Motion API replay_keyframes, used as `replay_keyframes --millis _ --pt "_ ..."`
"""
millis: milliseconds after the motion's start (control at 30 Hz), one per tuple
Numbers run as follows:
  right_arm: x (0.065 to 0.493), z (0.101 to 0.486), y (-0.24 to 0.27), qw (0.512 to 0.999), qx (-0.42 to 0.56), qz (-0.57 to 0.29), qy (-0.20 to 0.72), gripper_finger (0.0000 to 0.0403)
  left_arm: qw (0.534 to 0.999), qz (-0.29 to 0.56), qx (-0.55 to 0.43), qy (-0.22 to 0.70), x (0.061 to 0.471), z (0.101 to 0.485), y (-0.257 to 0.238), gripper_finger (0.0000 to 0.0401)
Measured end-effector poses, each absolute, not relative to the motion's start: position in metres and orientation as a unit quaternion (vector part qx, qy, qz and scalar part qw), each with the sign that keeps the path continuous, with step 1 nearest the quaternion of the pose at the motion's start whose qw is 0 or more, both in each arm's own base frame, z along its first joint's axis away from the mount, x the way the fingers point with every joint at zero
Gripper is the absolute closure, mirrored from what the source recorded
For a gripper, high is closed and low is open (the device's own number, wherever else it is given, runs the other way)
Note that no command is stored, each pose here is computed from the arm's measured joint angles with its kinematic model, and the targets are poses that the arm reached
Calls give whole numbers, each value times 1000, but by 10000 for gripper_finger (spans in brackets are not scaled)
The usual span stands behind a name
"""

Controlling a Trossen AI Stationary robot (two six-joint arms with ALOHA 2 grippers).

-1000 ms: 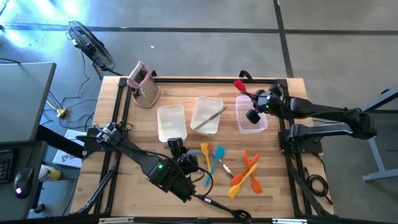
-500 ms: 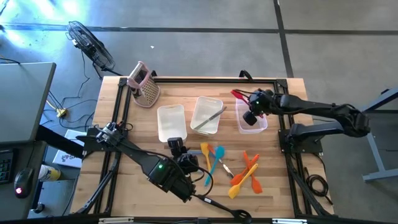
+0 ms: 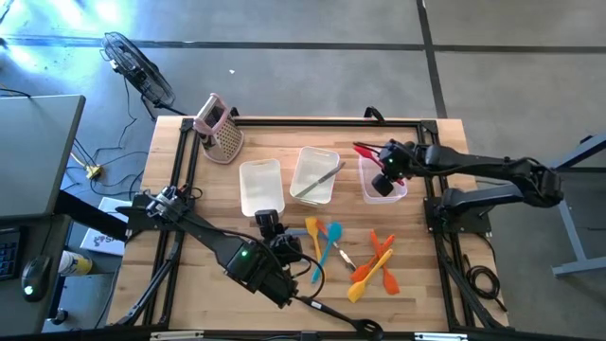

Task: Pick & Place Kitchen Items
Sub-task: Put the red spatula into the transparent bin

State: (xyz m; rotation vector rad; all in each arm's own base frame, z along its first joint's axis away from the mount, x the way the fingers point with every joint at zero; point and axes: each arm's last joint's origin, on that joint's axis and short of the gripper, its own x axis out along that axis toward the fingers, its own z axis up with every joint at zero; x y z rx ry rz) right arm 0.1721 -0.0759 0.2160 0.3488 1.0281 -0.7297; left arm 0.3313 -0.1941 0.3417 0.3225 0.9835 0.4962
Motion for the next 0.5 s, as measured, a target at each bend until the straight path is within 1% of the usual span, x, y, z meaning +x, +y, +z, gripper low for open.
replay_keyframes --millis 167,500 --pt "167 213 -70 776 163 -333 510 374 840 235 153 465 331 342 -194 228" --pt "167 218 -62 786 166 -335 492 374 841 240 158 459 332 342 -194 228"
